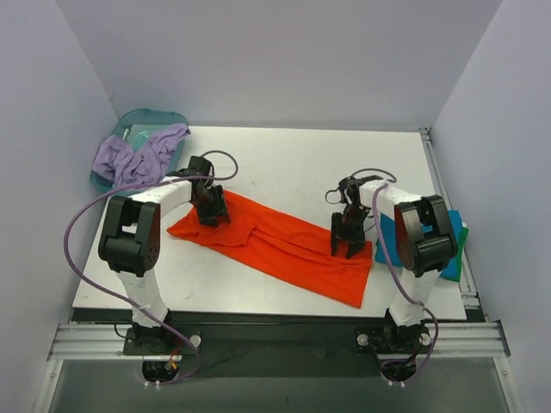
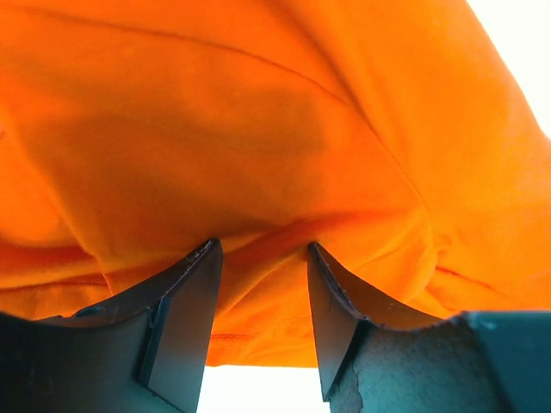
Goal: Fold and stack the t-shirts
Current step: Rotate the tshirt 90 degrees
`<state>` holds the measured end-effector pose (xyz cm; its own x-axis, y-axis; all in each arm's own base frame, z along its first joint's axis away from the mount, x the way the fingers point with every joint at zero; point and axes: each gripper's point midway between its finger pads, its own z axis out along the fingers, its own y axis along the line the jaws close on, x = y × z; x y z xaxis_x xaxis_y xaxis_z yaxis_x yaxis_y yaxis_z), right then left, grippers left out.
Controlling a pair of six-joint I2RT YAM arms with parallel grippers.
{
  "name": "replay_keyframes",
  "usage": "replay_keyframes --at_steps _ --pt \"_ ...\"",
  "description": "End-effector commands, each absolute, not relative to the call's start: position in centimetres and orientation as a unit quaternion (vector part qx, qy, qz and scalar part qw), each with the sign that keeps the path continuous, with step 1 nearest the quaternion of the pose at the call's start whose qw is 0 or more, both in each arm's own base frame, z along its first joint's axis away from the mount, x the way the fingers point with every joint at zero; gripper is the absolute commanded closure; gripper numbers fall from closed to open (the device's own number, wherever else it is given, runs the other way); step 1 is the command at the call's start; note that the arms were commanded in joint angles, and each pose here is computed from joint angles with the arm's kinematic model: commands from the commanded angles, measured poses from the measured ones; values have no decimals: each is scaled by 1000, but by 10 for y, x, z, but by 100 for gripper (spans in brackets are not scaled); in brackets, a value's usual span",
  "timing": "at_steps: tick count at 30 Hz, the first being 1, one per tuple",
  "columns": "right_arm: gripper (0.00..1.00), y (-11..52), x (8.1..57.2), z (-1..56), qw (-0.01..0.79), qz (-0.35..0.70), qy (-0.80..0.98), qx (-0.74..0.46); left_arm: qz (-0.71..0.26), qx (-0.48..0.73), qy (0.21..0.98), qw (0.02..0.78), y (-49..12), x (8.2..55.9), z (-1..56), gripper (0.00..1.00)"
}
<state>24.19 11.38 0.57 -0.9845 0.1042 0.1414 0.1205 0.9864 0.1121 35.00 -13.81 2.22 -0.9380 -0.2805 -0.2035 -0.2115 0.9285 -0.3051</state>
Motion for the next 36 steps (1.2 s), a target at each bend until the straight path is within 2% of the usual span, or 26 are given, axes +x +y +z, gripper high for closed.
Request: replay_keyframes --at_steps 1,12,17,22,31,36 --pt "55 102 201 -10 119 -14 -990 -74 -100 -80 987 100 -129 360 -14 45" --pt "55 125 160 2 107 2 -990 -89 -115 -23 982 149 -162 449 2 45" --pt "55 146 149 7 101 1 -993 -64 -133 3 979 156 -191 469 1 44" --pt "55 152 154 29 68 9 -997 -47 -162 27 969 186 -218 491 25 44" --pt "55 147 152 58 18 -3 -1000 -10 -206 58 946 244 -237 499 112 42" --pt "62 148 130 44 32 -2 -999 26 -209 60 950 226 -231 475 121 41"
